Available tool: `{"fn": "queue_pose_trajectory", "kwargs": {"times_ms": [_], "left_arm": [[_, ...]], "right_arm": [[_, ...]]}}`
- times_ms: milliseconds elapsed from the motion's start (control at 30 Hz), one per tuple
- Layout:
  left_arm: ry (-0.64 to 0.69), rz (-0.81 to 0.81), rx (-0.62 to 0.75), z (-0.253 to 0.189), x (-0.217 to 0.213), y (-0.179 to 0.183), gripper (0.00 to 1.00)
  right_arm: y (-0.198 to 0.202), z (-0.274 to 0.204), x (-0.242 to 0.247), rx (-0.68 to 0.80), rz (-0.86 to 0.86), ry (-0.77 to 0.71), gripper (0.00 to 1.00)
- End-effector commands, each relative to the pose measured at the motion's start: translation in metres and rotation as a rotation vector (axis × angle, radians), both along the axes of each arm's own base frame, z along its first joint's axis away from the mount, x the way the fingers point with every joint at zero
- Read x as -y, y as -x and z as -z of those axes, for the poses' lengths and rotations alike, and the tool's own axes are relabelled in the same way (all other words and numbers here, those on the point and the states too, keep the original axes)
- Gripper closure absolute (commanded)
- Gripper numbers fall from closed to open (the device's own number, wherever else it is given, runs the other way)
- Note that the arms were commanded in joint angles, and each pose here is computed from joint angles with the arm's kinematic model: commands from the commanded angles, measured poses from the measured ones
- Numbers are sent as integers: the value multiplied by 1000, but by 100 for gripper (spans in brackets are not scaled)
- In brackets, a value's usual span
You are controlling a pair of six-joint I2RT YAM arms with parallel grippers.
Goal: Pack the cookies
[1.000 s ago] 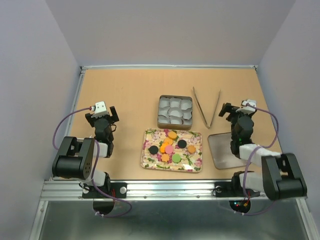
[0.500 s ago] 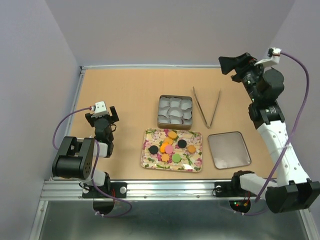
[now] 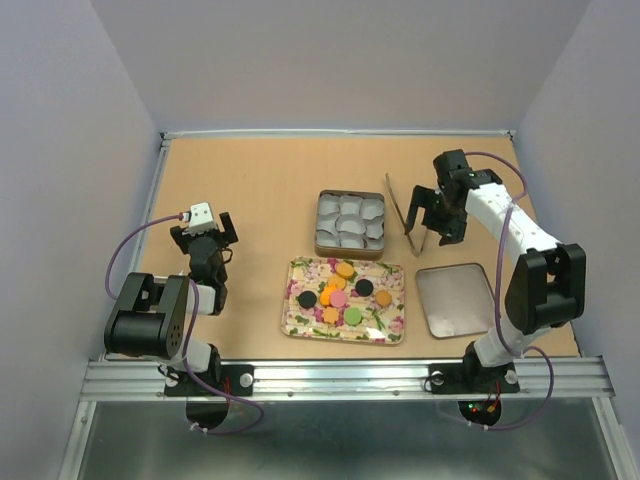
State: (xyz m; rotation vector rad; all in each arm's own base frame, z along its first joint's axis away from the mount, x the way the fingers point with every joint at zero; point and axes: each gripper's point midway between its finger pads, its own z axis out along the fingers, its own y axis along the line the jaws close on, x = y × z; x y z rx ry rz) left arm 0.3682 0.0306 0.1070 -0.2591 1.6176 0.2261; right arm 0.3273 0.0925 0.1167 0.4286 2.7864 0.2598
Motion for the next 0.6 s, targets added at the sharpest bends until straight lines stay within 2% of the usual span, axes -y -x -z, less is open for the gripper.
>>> {"fn": "queue_pose_trajectory", "kwargs": {"times_ms": [0,233,567], "left_arm": [[12,-7,281,-68,-2,-5,1],[12,-6,281,-68,-2,-5,1],[12,-6,281,-68,-2,-5,1]], "right_arm": [[6,-19,0,21,-51,54,0],[5,19,-19,-59,-105,147,0],[-34,36,-17,-40,-80,219,0]]}}
